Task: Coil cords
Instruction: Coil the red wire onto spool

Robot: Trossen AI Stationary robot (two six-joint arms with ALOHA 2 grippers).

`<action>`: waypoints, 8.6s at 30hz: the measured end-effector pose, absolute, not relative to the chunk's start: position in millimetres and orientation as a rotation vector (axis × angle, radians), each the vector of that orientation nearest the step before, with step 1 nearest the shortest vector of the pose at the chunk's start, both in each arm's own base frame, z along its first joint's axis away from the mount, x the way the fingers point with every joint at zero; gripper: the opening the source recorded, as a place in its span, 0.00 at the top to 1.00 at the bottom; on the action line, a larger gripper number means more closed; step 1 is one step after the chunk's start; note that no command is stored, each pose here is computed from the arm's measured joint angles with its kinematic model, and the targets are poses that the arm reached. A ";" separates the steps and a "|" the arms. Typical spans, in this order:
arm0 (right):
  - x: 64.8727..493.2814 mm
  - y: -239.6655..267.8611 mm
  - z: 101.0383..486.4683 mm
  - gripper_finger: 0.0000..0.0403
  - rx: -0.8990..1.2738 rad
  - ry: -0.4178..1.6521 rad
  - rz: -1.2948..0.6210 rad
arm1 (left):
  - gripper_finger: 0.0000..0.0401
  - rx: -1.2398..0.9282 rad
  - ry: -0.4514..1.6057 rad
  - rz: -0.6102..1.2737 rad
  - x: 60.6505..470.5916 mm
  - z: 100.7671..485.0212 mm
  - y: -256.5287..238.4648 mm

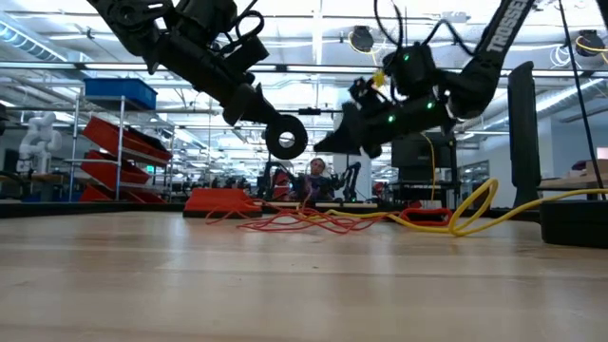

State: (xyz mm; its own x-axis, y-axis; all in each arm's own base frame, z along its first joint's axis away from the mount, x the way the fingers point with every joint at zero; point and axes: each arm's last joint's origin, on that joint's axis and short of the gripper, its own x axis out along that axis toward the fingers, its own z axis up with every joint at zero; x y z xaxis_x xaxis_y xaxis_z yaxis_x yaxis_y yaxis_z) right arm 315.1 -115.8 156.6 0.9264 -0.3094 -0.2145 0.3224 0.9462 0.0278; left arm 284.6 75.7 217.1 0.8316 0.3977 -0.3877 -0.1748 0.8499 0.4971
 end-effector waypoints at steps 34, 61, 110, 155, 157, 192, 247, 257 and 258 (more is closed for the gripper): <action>322.7 -68.0 186.8 1.00 -0.033 0.097 -0.203 | 1.00 0.555 0.495 0.472 296.3 208.3 83.4; 325.9 -49.0 195.2 1.00 -0.364 0.085 -0.526 | 1.00 0.204 0.021 0.615 334.5 231.7 90.5; 328.8 -80.0 148.5 0.92 -0.209 0.249 -0.448 | 1.00 0.268 0.043 0.378 311.0 269.7 78.5; 313.3 -78.0 129.7 1.00 -0.169 0.239 -0.435 | 1.00 0.408 0.547 0.197 279.3 247.2 71.3; 312.8 -77.7 132.5 1.00 -0.166 0.235 -0.435 | 1.00 0.434 0.567 0.234 278.2 245.4 72.5; 319.7 -68.5 176.2 1.00 -0.146 0.093 -0.379 | 1.00 0.399 0.208 0.629 344.5 208.9 88.5; 315.0 -74.5 155.2 0.82 -0.131 0.294 -0.178 | 1.00 0.292 0.259 0.280 300.0 245.9 68.8; 311.4 -72.8 144.2 0.81 -0.144 0.413 -0.132 | 1.00 0.308 0.275 0.276 299.0 245.5 68.6; 311.2 -72.8 144.0 0.81 -0.143 0.416 -0.132 | 1.00 0.308 0.276 0.276 298.9 245.5 68.6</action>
State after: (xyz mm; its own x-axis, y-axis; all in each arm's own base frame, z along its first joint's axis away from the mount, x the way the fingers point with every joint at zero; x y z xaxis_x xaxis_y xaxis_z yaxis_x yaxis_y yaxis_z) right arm 311.2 -72.8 144.0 0.9065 -0.1566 -0.3921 0.0982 0.9814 -0.1650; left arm 298.9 68.6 245.5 0.9256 0.3059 -0.2231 -0.2227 0.9164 0.3327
